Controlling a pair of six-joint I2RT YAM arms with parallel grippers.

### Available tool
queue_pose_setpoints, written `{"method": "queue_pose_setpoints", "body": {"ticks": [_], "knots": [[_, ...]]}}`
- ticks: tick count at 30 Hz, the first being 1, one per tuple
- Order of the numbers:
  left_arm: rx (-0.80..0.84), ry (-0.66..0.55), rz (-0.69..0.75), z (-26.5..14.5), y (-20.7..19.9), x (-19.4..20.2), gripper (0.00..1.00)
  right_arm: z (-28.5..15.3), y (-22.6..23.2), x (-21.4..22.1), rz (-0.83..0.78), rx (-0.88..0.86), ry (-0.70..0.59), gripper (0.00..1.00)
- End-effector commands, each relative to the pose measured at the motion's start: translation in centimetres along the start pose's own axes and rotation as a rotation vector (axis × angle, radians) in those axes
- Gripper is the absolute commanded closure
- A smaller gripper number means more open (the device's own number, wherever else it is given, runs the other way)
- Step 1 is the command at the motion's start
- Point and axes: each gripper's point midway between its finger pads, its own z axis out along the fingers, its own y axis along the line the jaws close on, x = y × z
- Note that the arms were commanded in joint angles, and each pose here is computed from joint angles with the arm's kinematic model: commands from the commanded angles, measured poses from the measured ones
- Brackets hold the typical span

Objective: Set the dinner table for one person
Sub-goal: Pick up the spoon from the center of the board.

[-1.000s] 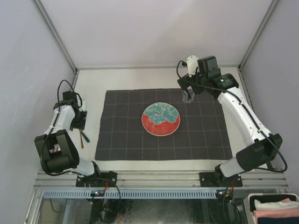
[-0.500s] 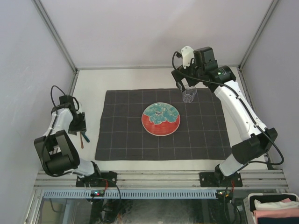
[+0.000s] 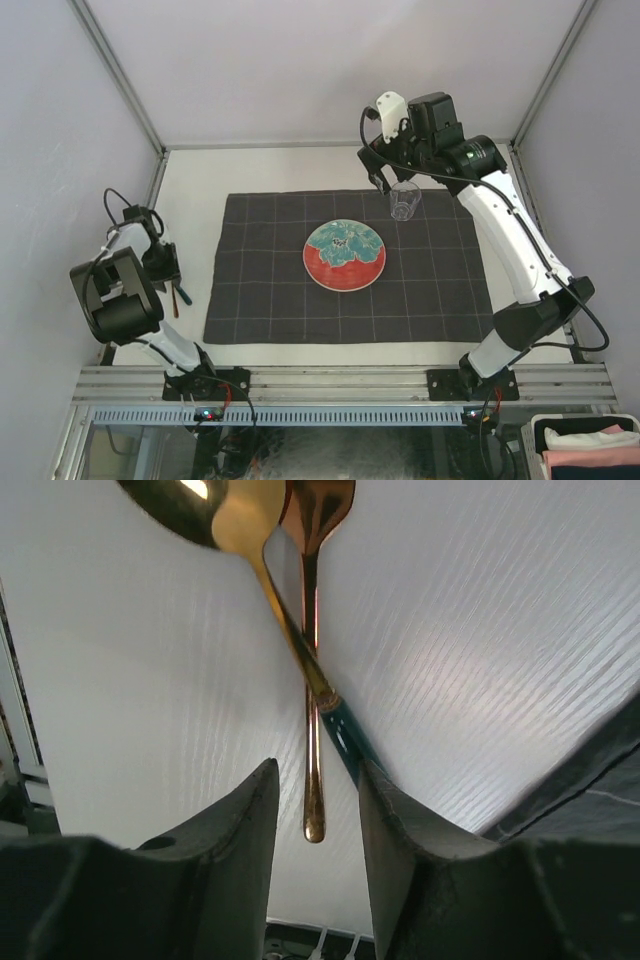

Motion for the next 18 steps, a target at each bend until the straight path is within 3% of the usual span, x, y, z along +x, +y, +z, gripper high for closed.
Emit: {"method": "queue_pose_setpoints", "body": {"ticks": [1, 13, 18], "knots": [[0.037, -0.062, -0.025, 0.0, -0.4, -2.9, 0.59, -0.6, 0.0, -2.0, -0.036, -0.004, -0.043, 0.00], [0.072, -0.040, -0.001, 1.5, -1.0, -2.8, 0.64, -0.5, 1.1, -2.4, -0.071, -0.025, -0.041, 0.00], [0.086, -0.049, 0.014, 1.8, -1.2, -3.1, 0.77, -0.5, 1.3, -2.6, -0.078, -0.031, -0.041, 0.00]]}}
